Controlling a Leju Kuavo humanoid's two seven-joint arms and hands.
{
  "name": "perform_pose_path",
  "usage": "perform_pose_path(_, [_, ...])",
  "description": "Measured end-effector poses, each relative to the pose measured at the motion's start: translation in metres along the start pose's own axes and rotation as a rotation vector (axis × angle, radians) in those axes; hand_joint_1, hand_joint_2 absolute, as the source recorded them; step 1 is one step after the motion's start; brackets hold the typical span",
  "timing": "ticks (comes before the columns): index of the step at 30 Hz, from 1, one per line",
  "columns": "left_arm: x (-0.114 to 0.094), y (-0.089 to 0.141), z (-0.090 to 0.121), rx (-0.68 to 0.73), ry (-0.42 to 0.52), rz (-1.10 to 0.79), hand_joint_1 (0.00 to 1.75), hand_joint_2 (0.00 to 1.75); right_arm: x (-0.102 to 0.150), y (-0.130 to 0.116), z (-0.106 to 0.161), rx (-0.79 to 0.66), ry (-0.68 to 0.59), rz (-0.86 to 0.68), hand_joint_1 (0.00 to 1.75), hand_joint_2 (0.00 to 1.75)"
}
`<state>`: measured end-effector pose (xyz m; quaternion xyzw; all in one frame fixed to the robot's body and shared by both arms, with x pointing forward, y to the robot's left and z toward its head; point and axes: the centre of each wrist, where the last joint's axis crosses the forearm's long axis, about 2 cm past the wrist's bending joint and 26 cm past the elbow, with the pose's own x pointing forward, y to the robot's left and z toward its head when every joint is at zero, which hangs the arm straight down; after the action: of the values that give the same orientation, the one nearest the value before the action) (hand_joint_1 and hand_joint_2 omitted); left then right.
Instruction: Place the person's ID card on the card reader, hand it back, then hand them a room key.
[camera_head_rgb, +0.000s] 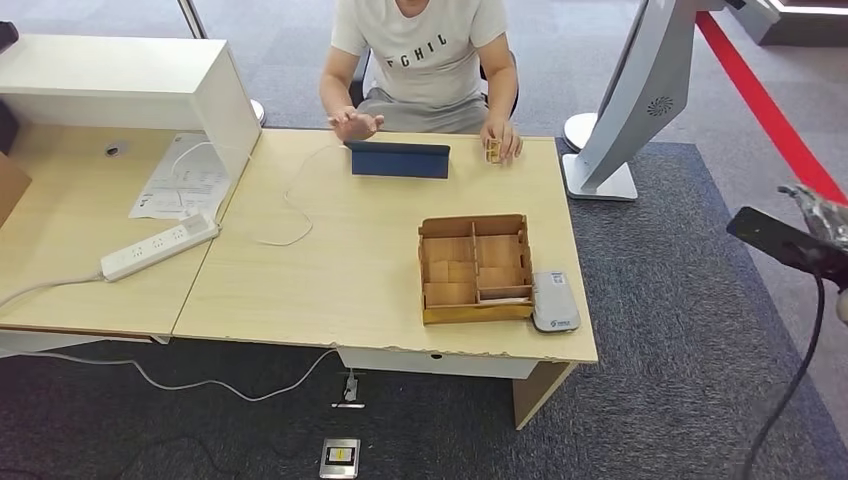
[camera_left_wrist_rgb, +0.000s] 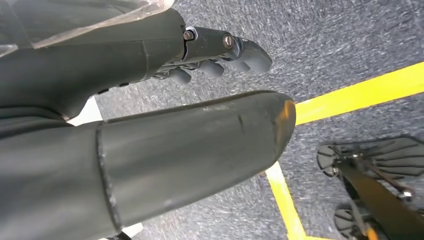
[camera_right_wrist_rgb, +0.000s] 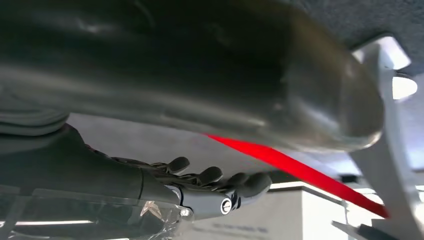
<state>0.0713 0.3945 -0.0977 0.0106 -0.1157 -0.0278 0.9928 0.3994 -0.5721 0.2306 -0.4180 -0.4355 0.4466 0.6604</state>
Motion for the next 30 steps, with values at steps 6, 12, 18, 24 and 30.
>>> perform_pose_path(6, [0.001,0.0,0.0,0.007,0.009,0.041,0.0,0.0,-0.083,0.077,0.054,0.062,0.254,-0.142,0.0,0.0])
perform_pose_path(12, [0.002,0.001,0.0,0.03,0.014,0.086,0.0,0.0,-0.126,0.178,0.124,0.23,0.519,-0.258,0.0,0.0])
perform_pose_path(18, [0.005,0.002,0.0,0.075,-0.037,0.085,0.0,0.0,-0.127,0.272,0.192,0.431,0.678,-0.439,0.0,0.0])
perform_pose_path(24, [0.011,0.003,0.0,0.098,-0.076,0.069,0.0,0.0,-0.098,0.325,0.216,0.5,0.77,-0.583,0.0,0.0])
perform_pose_path(30, [0.011,0.003,0.0,0.083,-0.086,0.054,0.0,0.0,-0.076,0.35,0.225,0.534,0.775,-0.674,0.0,0.0])
